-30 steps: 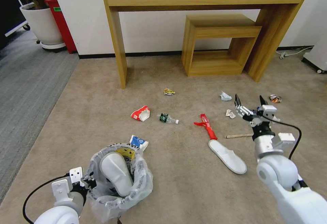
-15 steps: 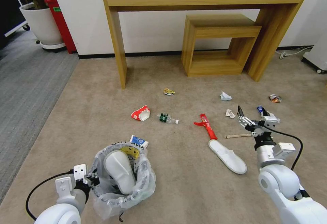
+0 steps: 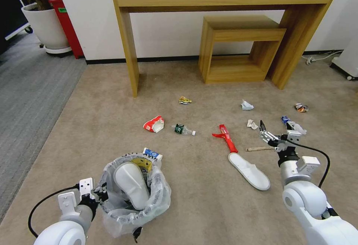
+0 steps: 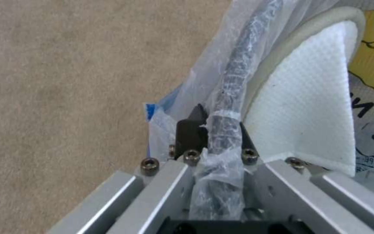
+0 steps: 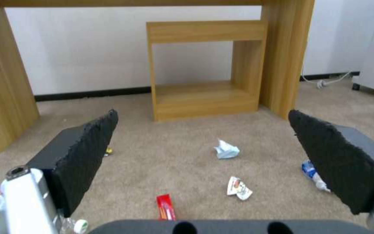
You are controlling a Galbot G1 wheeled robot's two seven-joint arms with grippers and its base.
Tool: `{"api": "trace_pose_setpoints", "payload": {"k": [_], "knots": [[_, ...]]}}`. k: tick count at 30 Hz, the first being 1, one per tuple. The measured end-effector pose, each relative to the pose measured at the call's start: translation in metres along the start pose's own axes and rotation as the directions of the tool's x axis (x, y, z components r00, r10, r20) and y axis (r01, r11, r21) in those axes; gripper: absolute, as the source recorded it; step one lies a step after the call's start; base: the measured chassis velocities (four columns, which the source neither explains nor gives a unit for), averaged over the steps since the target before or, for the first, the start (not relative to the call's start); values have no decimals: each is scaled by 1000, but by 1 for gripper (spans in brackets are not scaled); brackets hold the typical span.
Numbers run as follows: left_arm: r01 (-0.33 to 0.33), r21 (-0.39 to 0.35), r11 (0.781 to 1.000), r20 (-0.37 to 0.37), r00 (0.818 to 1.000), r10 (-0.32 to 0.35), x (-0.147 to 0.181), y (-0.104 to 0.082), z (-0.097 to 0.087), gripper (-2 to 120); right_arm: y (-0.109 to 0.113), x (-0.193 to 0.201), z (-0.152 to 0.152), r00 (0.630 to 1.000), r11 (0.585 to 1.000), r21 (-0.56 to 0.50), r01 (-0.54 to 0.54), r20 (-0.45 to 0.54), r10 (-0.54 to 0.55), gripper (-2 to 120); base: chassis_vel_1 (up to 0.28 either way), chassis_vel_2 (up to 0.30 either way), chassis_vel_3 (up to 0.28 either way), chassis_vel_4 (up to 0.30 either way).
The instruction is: Pick up the trash bin and place the garbage on the floor into it.
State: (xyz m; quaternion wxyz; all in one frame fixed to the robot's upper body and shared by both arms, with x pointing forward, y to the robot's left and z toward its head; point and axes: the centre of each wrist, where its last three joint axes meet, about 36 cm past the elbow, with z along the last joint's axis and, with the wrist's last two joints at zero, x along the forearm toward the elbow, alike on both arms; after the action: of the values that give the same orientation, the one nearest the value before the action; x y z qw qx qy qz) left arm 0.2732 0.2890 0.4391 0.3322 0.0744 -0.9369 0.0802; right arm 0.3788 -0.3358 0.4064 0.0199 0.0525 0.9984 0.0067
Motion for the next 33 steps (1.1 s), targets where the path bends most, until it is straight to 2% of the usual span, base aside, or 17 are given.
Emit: {"api": "trace_pose_setpoints", "payload": {"k": [11, 33], "knots": [[4, 5, 1000, -7, 1000, -4, 0, 0, 3, 0, -2, -1, 1, 1000, 1000, 6, 2, 1, -2, 100, 0, 0, 0, 0], [9, 10, 1000, 4, 1000, -9, 0, 1, 3, 0, 3, 0, 8, 1000, 1000, -5, 19, 4, -19, 100, -60, -57, -50, -55]]}}
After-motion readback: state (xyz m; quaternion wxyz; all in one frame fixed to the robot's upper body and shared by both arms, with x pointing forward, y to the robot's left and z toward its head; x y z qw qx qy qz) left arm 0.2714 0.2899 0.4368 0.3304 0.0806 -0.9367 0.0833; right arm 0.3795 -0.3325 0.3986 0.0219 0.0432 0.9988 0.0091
